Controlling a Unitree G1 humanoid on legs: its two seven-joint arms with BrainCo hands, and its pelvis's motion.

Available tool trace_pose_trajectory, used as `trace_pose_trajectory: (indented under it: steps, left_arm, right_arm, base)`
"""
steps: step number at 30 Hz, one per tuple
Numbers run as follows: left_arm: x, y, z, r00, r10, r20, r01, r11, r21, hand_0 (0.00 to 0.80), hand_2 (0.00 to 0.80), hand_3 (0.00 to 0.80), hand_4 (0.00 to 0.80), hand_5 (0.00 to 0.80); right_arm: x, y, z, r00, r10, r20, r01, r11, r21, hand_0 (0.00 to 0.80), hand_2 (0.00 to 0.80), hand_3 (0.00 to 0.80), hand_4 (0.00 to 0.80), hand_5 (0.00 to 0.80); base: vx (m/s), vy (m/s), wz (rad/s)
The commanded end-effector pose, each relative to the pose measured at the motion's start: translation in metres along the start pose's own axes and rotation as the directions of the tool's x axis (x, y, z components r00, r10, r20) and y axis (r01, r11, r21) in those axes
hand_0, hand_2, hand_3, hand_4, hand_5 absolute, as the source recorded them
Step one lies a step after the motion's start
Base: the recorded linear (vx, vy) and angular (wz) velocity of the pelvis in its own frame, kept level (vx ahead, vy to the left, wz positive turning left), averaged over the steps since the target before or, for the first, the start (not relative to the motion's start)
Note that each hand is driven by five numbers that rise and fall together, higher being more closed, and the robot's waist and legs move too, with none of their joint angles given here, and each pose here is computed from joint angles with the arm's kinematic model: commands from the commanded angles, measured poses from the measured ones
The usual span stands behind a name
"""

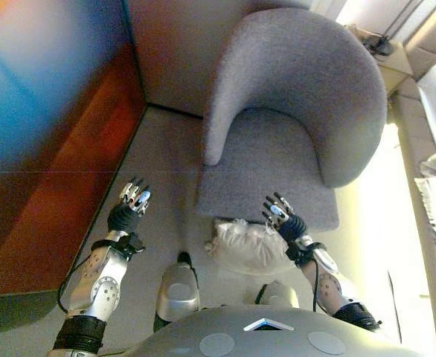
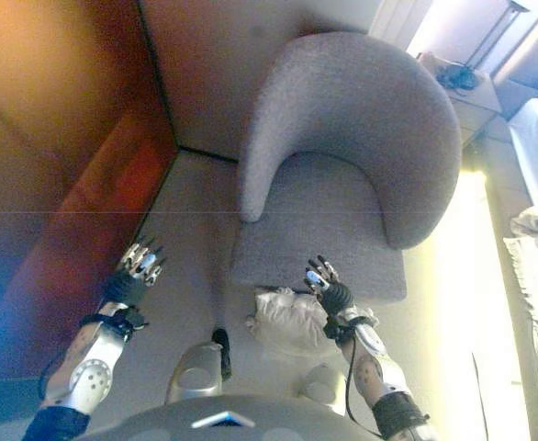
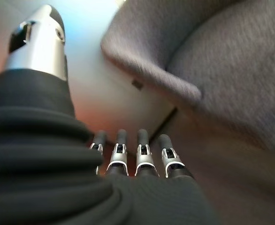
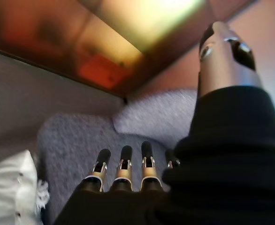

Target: Pick up the cushion and take it to the sofa

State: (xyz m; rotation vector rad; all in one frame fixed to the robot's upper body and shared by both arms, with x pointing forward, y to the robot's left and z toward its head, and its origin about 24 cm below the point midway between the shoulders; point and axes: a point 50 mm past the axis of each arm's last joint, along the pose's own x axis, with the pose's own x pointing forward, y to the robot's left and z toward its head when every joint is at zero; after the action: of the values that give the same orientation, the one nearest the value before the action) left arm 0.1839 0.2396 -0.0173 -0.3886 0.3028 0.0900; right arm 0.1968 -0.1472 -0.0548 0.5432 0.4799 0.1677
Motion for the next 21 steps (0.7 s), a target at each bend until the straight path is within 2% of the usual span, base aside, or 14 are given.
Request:
trace_pose_trajectory:
  steps: [1, 9, 14, 18, 21]
  left_arm:
    - [0.006, -0.013, 0.023, 0.99, -0.076, 0.115, 0.074, 0.997, 0.02, 0.0, 0.0, 0.0, 0.0, 0.0]
    - [0.001, 0.002, 0.028, 0.993, -0.07, 0.09, 0.063, 0.995, 0.078, 0.0, 0.0, 0.0, 0.0, 0.0]
    - [-0.001, 0.012, 0.024, 0.997, -0.036, 0.069, 0.03, 0.996, 0.089, 0.0, 0.0, 0.0, 0.0, 0.0]
    - [-0.002, 0.014, 0.009, 1.0, 0.006, 0.025, -0.006, 1.0, -0.004, 0.0, 0.0, 0.0, 0.0, 0.0]
    - [-0.002, 0.007, -0.013, 0.999, 0.032, -0.029, -0.035, 0.993, -0.111, 0.0, 0.0, 0.0, 0.0, 0.0]
  right_arm:
    - [0.01, 0.014, 0.033, 0.988, 0.059, 0.144, -0.054, 0.998, -0.041, 0.0, 0.0, 0.0, 0.0, 0.0]
    - [0.006, 0.006, 0.032, 0.99, 0.051, 0.131, -0.05, 0.999, -0.011, 0.0, 0.0, 0.0, 0.0, 0.0]
    - [0.003, 0.004, 0.024, 0.995, 0.066, 0.079, -0.063, 0.997, -0.041, 0.0, 0.0, 0.0, 0.0, 0.0]
    - [0.0, -0.003, 0.024, 0.999, 0.039, 0.024, -0.034, 0.987, -0.158, 0.0, 0.0, 0.0, 0.0, 0.0]
    - [0.0, -0.019, 0.022, 0.999, -0.038, -0.011, 0.034, 0.972, -0.232, 0.0, 0.0, 0.0, 0.0, 0.0]
  base:
    - [-0.036, -0.238, -0.08]
    - [0.09, -0.285, 0.08]
    - [0.091, -0.281, -0.26]
    - [0.092, -0.112, -0.08]
    - [0.103, -0.025, 0.1]
